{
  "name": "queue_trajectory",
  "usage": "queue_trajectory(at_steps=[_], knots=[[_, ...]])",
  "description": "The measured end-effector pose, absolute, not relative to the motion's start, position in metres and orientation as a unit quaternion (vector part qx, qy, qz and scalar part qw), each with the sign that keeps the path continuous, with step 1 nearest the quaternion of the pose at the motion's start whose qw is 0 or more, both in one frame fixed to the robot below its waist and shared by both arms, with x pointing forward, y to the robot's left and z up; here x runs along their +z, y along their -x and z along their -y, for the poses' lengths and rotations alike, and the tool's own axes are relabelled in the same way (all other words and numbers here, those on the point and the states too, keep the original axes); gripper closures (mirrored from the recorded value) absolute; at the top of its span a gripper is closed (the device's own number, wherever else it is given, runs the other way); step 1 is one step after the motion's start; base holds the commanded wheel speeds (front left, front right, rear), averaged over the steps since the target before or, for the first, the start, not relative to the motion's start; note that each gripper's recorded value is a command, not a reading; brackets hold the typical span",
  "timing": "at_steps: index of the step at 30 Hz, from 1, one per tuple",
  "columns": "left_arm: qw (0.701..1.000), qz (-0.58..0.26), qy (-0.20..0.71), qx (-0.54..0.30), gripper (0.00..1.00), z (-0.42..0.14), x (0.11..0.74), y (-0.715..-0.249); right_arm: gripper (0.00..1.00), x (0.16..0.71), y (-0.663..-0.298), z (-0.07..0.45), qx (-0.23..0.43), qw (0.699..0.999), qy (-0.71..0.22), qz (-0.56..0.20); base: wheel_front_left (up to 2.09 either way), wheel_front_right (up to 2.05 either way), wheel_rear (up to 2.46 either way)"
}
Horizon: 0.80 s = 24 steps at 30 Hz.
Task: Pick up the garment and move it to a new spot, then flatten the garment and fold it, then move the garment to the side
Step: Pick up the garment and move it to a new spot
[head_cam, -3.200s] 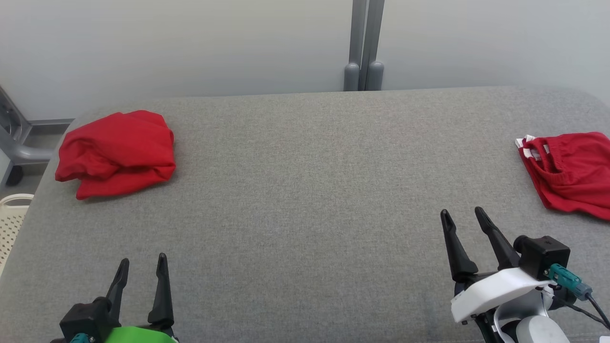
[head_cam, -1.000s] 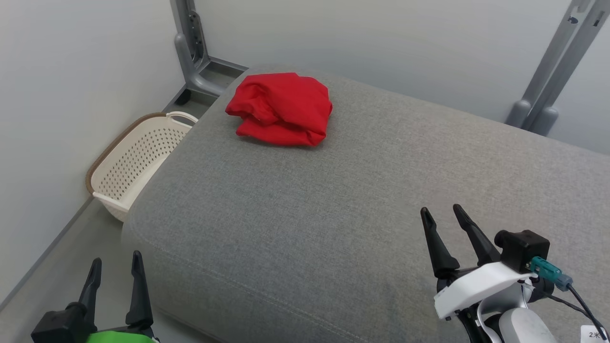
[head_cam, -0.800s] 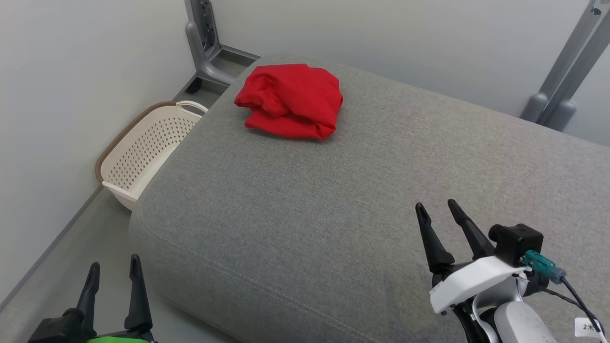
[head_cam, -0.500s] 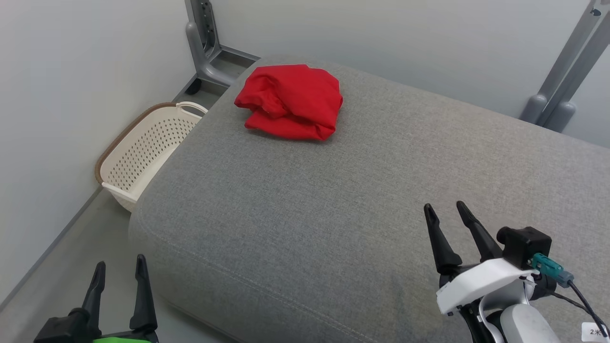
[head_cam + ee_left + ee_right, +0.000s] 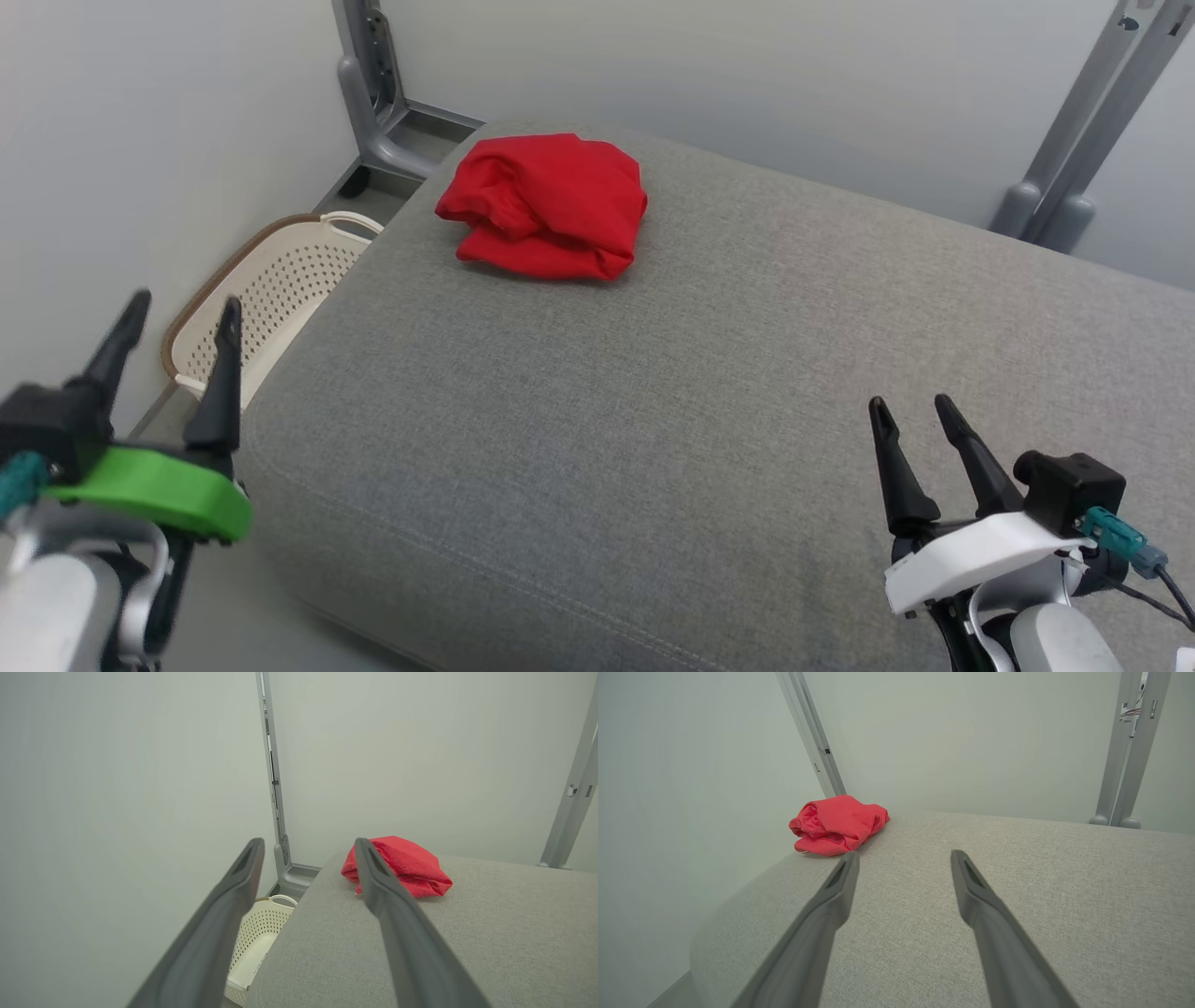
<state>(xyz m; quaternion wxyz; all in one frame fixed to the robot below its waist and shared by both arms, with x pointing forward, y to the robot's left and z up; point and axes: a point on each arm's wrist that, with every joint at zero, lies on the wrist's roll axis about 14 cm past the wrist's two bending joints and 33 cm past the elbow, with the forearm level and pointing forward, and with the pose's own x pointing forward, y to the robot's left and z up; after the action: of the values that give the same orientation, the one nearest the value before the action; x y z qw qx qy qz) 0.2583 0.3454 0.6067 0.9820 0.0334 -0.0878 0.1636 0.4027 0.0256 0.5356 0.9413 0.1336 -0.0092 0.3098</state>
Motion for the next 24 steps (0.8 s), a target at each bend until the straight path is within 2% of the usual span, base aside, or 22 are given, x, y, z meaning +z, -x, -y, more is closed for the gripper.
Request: queue_trajectory(at_steps=[6, 11, 16, 24], knots=[[0.982, 0.117, -0.085, 0.123, 0.00, -0.358, 0.680, -0.310, 0.00, 0.551, -0.416, -0.010, 0.289, 0.948, -0.130, 0.036, 0.00, 0.00, 0.00], [0.986, 0.090, -0.093, 0.101, 0.00, -0.365, 0.705, -0.361, 0.00, 0.551, -0.428, 0.013, 0.258, 0.956, -0.131, 0.042, 0.00, 0.00, 0.00], [0.991, 0.049, -0.076, 0.096, 0.00, -0.372, 0.700, -0.403, 0.00, 0.545, -0.438, 0.034, 0.229, 0.964, -0.127, 0.041, 0.00, 0.00, 0.00], [0.989, -0.080, -0.031, 0.121, 0.00, -0.392, 0.635, -0.473, 0.00, 0.526, -0.461, 0.067, 0.184, 0.975, -0.122, 0.033, 0.00, 0.00, 0.00]])
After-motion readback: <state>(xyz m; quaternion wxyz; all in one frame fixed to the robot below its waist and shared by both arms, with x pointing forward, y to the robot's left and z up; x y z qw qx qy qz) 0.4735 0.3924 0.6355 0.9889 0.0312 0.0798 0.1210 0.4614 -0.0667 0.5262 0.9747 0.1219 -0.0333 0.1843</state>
